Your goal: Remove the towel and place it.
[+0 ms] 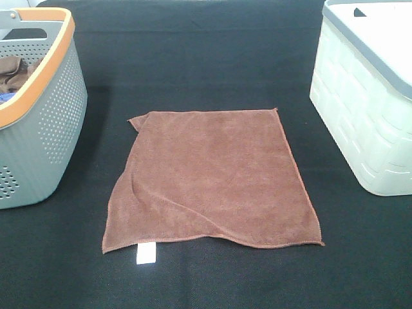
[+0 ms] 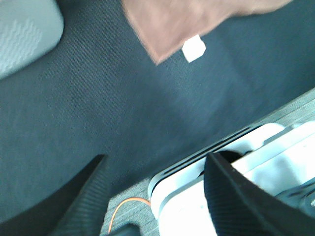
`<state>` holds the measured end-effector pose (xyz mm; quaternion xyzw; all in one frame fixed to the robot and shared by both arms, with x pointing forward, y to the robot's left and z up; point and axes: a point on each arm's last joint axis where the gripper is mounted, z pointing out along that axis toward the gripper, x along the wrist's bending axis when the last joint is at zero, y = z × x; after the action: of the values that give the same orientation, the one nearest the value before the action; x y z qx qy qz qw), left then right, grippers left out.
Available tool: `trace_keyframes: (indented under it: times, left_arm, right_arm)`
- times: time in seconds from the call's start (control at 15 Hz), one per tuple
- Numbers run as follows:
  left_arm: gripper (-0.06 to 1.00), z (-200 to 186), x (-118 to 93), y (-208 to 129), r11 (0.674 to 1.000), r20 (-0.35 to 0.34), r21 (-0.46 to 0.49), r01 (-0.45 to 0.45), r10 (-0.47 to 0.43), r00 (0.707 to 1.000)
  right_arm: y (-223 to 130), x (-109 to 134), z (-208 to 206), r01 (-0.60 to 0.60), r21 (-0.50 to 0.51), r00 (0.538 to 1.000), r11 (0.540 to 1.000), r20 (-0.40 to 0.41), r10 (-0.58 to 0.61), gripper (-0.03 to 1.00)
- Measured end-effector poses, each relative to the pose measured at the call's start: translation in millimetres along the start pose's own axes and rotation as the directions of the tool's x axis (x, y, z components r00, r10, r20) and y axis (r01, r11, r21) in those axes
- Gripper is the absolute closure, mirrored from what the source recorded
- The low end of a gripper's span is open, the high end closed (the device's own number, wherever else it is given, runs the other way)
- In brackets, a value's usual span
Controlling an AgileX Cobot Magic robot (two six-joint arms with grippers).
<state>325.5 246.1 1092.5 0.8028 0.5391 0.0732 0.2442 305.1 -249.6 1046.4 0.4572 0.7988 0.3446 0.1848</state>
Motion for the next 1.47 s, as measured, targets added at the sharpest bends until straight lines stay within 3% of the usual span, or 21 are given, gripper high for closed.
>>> trace_keyframes:
  times: [0.27,0.47,0.6,0.73,1.07,1.47]
  left_arm:
    - [0.40,7,9,-70,0.989,-0.001,-0.106,-0.107,0.108,0.994]
    - [0.40,-6,10,-85,0.941,-0.011,-0.308,-0.142,0.145,0.989]
    - [0.40,-10,10,-88,0.911,-0.019,-0.376,-0.167,0.172,0.985]
    - [0.40,-4,9,-88,0.900,-0.018,-0.391,-0.192,0.201,0.979]
    - [0.40,-3,5,-87,0.883,-0.001,-0.404,-0.239,0.260,0.966]
    - [0.40,-3,4,-88,0.865,-0.009,-0.407,-0.295,0.319,0.948]
  right_arm:
    - [-3,-2,-5,-0.015,0.044,1.000,0.999,0.012,0.015,0.34]
    - [-4,-1,-6,-0.002,0.064,1.000,0.998,0.004,0.002,0.34]
    - [-10,-3,-8,0.053,0.148,0.998,0.988,0.015,-0.055,0.34]
    - [-14,-4,-10,0.068,0.182,0.997,0.981,0.018,-0.073,0.34]
    - [-19,0,-17,0.199,0.101,0.978,0.975,-0.087,-0.191,0.34]
    - [-20,1,-16,0.257,0.096,0.963,0.962,-0.111,-0.246,0.34]
